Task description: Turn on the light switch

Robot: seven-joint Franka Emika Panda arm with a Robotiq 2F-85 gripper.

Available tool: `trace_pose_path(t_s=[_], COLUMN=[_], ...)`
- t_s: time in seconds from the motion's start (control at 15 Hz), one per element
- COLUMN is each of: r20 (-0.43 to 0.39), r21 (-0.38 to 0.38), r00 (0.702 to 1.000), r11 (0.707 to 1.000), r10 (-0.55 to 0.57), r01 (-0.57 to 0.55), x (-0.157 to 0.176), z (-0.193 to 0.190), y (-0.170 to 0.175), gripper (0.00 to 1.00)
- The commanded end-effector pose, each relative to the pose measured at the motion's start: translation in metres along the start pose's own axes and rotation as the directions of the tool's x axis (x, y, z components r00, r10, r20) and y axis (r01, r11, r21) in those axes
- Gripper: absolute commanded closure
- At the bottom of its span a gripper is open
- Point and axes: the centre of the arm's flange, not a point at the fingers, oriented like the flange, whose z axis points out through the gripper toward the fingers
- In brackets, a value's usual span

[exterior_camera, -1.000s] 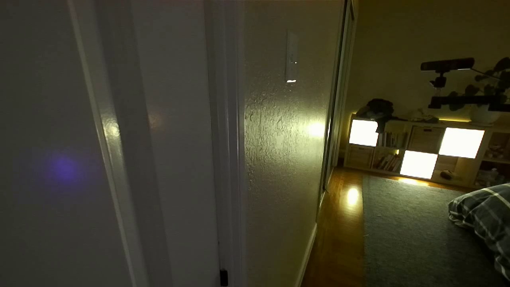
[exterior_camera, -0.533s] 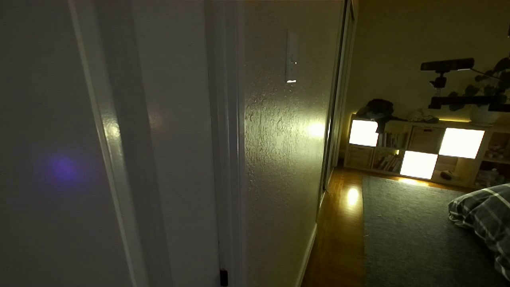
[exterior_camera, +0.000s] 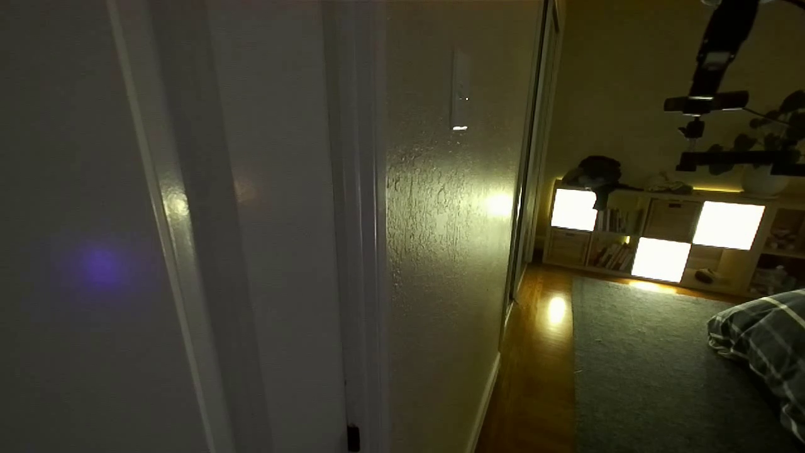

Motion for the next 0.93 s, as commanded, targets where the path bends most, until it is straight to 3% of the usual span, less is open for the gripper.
trace_pose_path(t_s=[0.0,0.07,0.13,0.87], r20=[-0.078,-0.091,-0.065,-0.104], r21=[-0.034,-0.050,-0.027,-0.033], r00=[0.995,0.993,0.997,0.993], r11=[0.998,0.996,0.999,0.998], r10=[-0.058,-0.074,-0.035,-0.061], r01=[0.055,0.069,0.034,0.057], x=[0.035,0.044,0.025,0.048], z=[0.016,0.018,0.015,0.026], y=[0.001,-0.002,0.001,-0.003], gripper=[0.00,0.00,0.00,0.00])
